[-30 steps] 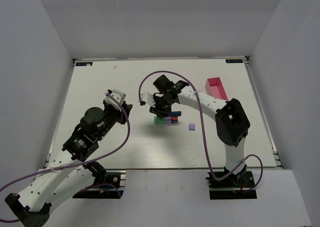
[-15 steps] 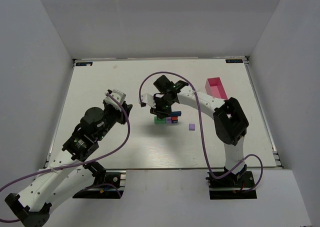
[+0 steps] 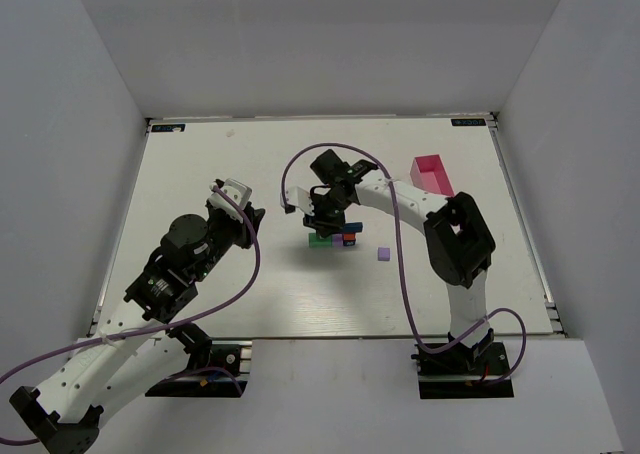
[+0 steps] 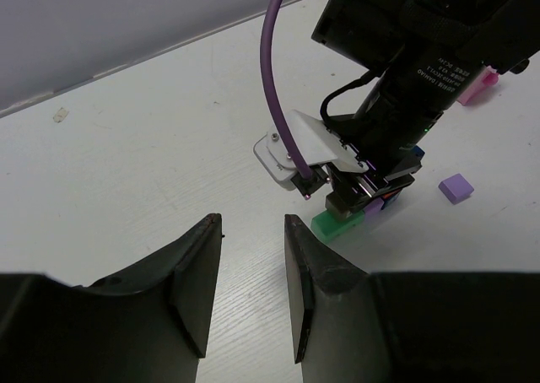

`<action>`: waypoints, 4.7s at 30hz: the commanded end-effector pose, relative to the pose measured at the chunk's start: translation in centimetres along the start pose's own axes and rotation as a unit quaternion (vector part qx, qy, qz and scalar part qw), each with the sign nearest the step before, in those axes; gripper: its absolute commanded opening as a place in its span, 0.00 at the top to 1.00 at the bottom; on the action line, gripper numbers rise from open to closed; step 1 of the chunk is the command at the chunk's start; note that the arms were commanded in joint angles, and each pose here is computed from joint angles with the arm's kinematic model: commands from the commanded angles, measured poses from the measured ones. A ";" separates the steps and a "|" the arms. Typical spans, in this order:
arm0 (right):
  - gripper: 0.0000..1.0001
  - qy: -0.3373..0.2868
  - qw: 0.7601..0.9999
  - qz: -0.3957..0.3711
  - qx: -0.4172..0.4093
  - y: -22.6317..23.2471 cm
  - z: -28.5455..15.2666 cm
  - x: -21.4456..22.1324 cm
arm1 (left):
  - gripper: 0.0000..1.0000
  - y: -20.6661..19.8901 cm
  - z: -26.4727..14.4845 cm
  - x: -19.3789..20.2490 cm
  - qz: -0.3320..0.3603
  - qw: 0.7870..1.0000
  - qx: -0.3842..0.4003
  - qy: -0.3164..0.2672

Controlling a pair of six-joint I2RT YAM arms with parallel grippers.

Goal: Build the wood block tower

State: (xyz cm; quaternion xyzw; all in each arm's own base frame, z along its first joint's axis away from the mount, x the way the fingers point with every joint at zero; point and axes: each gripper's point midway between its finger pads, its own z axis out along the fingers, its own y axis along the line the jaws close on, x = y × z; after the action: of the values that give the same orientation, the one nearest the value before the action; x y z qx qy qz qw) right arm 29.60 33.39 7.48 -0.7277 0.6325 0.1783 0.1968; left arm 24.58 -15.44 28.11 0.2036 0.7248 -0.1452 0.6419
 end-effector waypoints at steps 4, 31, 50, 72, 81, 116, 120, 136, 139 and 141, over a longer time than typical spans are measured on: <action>0.90 -0.016 1.000 -0.008 -0.005 -0.2 0.4 -0.7 | 0.54 0.2 -0.1 -0.3 -0.005 1.000 -0.003 -0.009; 0.84 -0.022 1.000 0.001 -0.007 0.3 0.1 -0.8 | 0.54 0.2 -0.1 -0.3 -0.005 1.000 -0.003 -0.009; 0.65 -0.013 1.000 0.003 -0.011 0.8 0.4 -0.2 | 0.54 0.2 -0.1 -0.3 -0.001 1.000 -0.003 -0.009; 0.10 -0.018 1.000 -0.001 -0.010 1.0 -0.2 -0.5 | 0.54 0.2 -0.1 -0.3 -0.001 1.000 -0.003 -0.009; 0.10 -0.057 0.998 -0.006 0.014 0.3 -2.4 -3.1 | 0.54 0.2 -0.1 -0.3 -0.001 1.000 -0.003 -0.009; 0.50 -0.100 0.990 -0.038 0.094 5.9 -12.0 11.0 | 0.49 -6.1 4.1 6.9 0.031 0.975 0.163 0.151; 0.46 -0.088 0.989 -0.081 0.091 5.9 -9.9 12.7 | 0.38 -5.7 4.4 7.2 0.033 0.975 0.152 0.161; 0.33 -0.056 0.987 0.046 0.140 1.6 -10.1 13.7 | 0.39 -8.0 4.2 5.7 0.028 0.967 0.218 0.127; 0.35 -0.082 0.957 0.164 0.224 -0.7 -14.5 12.0 | 0.43 -11.3 5.3 4.3 0.033 0.948 0.291 0.126; 0.35 -0.090 0.933 0.221 0.268 -1.8 -16.9 12.3 | 0.45 -13.5 6.6 5.5 0.029 0.931 0.331 0.152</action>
State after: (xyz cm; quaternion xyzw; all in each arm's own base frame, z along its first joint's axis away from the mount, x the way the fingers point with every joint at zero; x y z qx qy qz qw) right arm 30.24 15.45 9.55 -0.6030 0.7205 0.1277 0.3178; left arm 23.94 -25.89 19.66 0.3999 0.7595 -0.2658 0.4388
